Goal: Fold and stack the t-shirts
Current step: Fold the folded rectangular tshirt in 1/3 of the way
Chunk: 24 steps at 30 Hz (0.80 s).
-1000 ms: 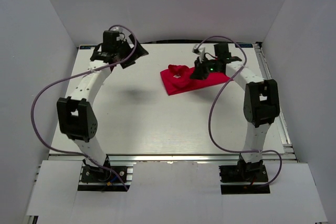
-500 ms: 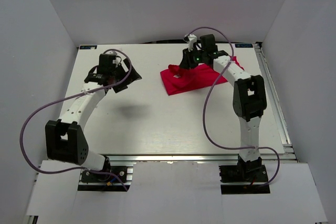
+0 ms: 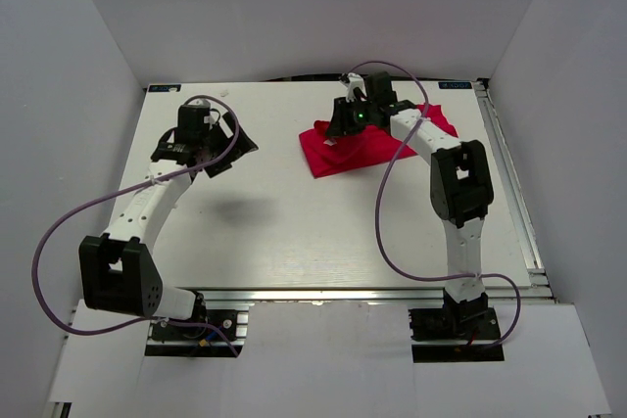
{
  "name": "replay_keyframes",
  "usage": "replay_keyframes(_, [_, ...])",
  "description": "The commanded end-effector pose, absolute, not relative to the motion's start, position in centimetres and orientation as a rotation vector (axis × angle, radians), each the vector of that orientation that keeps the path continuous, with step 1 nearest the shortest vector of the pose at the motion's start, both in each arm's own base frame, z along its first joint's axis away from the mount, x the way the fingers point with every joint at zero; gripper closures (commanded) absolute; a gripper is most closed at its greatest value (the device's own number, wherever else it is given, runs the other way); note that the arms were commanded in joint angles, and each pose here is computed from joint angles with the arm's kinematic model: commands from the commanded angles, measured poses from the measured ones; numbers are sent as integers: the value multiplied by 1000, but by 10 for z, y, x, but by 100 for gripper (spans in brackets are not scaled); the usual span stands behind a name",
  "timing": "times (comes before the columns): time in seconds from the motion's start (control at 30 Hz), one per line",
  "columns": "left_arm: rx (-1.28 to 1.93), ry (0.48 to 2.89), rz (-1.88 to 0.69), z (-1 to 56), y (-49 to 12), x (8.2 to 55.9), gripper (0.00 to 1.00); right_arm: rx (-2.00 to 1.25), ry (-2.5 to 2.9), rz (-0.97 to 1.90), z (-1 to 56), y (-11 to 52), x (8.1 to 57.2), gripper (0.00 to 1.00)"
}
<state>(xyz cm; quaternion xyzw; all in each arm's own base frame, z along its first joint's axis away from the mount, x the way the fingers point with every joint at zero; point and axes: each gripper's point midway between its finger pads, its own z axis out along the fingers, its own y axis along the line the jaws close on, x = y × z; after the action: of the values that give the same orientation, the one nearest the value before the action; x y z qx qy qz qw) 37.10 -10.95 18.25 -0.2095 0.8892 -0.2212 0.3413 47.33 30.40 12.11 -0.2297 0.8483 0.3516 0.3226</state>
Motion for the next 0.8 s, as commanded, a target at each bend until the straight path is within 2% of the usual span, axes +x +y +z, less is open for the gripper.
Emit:
replay_keyframes(0.0, [-558, 2278, -579, 193, -106, 366, 2, -522, 2221, 884, 122, 304, 488, 59])
replay_keyframes(0.4, [-566, 2285, -601, 191, -109, 366, 2, -486, 2221, 796, 114, 305, 504, 59])
replay_keyframes(0.6, [-571, 2285, -618, 192, -111, 366, 2, -463, 2175, 796, 119, 310, 514, 62])
replay_keyframes(0.77, [-577, 2288, -635, 190, -113, 365, 2, -411, 2155, 736, 117, 306, 528, 69])
